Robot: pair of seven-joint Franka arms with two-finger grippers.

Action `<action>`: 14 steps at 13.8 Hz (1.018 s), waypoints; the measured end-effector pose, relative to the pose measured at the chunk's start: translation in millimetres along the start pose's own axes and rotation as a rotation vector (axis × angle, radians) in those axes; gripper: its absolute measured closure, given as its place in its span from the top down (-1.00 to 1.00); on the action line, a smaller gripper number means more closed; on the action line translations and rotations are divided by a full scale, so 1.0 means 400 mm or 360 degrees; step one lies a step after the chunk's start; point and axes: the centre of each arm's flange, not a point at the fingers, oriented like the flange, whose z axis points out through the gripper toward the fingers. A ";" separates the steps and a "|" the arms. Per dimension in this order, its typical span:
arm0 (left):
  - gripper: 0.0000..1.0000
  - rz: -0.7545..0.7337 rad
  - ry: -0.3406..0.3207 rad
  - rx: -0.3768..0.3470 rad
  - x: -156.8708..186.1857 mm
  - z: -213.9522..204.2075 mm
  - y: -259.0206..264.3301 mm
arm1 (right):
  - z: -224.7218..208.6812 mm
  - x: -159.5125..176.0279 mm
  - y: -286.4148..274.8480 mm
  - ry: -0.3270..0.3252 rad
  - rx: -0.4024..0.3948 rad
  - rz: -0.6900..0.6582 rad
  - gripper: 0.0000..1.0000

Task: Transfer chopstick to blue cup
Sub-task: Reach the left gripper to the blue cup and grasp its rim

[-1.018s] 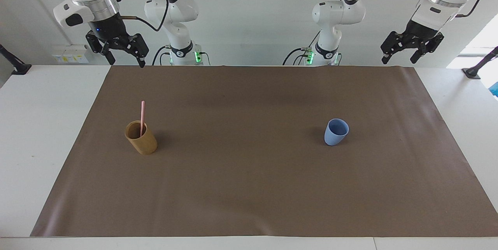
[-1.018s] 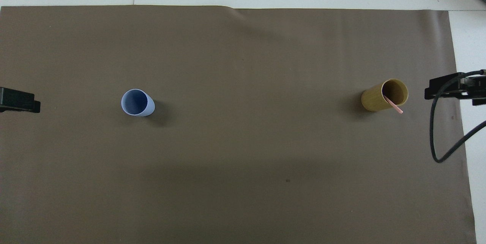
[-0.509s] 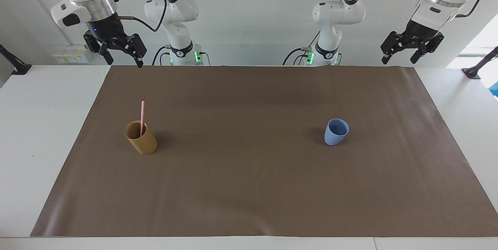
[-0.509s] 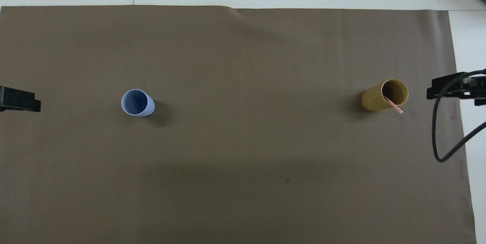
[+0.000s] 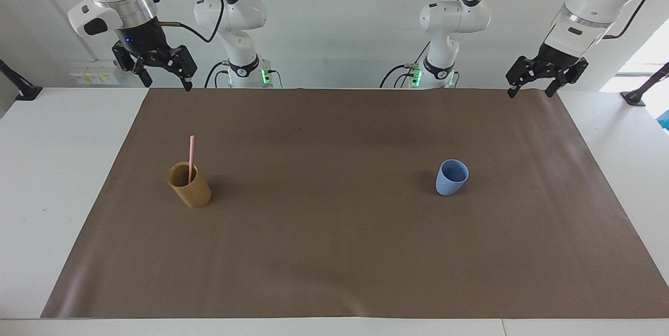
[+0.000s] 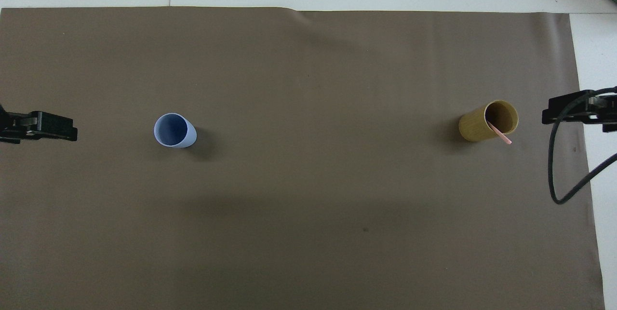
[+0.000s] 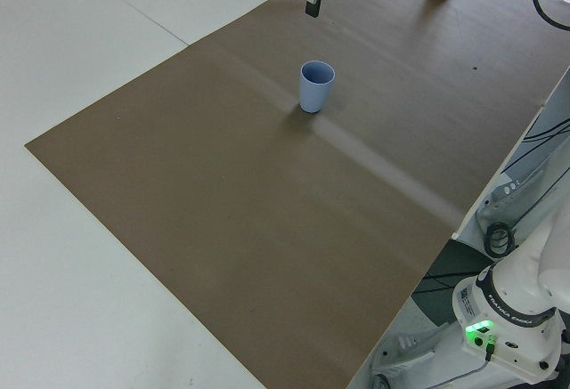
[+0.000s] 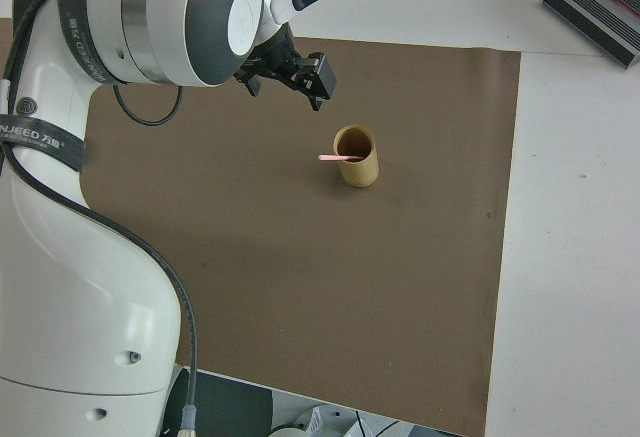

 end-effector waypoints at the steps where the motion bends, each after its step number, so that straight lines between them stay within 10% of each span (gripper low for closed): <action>1: 1.00 0.0014 0.0003 0.0000 0.008 0.050 0.012 | 0.000 0.000 -0.002 0.0000 0.0000 -0.0002 1.00; 14: 1.00 -0.0071 0.0088 -0.0022 0.111 0.561 0.151 | 0.005 0.000 -0.002 -0.0007 -0.0001 -0.0018 1.00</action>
